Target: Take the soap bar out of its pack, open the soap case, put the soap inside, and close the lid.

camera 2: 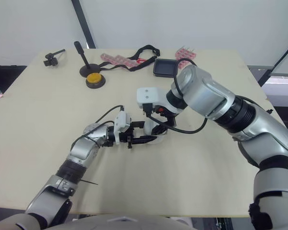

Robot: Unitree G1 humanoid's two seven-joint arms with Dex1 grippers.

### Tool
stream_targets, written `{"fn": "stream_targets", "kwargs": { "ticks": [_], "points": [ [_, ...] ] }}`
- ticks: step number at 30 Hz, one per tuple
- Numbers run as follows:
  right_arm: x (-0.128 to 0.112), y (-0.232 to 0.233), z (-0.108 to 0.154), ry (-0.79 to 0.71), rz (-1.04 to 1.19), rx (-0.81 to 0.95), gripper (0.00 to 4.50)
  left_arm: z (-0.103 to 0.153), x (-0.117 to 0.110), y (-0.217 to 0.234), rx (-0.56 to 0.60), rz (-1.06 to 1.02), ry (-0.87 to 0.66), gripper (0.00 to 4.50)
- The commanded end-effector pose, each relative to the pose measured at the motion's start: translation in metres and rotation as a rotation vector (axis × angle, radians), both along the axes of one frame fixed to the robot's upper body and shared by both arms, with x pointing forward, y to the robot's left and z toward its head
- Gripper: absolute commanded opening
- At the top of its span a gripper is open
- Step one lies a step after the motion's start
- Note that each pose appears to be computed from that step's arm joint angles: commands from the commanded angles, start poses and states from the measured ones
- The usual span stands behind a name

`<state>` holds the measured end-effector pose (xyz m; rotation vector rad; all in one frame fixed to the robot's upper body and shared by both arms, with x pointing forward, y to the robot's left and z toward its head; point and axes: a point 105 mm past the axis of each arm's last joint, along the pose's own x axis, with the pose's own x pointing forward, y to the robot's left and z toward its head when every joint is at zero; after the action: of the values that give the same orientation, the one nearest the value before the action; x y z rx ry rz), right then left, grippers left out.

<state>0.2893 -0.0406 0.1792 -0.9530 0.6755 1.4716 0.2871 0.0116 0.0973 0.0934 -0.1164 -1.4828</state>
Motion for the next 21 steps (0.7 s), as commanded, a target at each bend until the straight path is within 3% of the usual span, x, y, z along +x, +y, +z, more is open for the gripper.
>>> {"fn": "stream_targets", "kwargs": {
  "ticks": [1, 21],
  "points": [
    [0.0, 0.005, 0.015, -0.043, 0.02, 0.034, 4.47, -0.004, -0.003, 0.001, 0.022, -0.011, 0.006, 1.94],
    [-0.002, 0.007, 0.031, -0.052, 0.016, 0.088, 4.47, -0.005, -0.003, 0.002, 0.03, -0.011, 0.007, 1.94]
  ]
}}
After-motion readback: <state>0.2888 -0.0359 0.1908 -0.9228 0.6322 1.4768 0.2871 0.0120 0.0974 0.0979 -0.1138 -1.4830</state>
